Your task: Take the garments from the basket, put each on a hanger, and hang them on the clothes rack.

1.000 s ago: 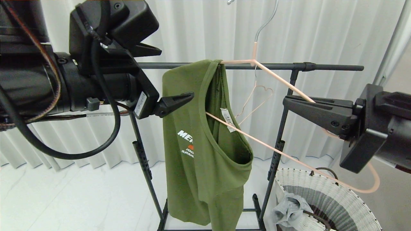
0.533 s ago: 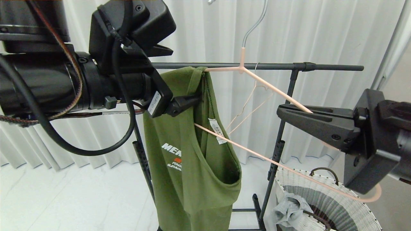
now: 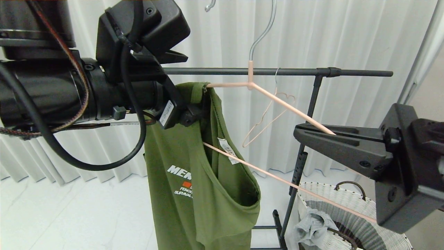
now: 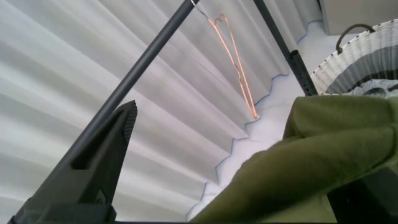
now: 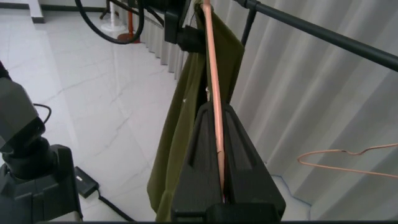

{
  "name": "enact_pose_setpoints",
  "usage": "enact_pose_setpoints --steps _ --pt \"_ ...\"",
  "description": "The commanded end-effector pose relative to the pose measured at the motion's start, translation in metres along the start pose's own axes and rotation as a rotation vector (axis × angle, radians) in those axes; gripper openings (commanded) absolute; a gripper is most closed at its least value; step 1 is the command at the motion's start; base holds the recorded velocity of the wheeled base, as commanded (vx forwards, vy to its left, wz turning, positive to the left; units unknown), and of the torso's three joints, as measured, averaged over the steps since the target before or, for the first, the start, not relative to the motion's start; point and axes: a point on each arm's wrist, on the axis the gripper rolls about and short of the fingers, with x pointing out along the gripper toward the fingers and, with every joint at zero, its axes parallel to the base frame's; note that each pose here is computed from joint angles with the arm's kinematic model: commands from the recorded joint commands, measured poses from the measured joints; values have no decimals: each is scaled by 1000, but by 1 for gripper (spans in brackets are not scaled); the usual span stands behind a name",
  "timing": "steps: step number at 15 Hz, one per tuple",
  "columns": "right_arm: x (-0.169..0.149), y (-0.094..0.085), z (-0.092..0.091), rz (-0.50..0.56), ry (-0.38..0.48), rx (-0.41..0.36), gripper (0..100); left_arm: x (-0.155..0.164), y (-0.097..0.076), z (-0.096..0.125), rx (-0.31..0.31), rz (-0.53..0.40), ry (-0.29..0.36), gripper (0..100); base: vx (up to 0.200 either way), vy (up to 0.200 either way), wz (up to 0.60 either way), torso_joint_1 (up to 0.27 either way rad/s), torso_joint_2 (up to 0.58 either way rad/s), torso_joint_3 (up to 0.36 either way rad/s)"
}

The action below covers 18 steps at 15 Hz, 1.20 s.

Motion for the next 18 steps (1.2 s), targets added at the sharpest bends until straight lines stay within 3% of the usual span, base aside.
enact_pose_setpoints --steps 1,18 --pt "0 0 0 3 0 0 0 -1 0 0 0 1 -1 0 0 0 0 0 0 0" --pt "2 -1 -1 -19 8 0 0 -10 -8 -5 -7 -15 10 0 0 0 0 0 0 0"
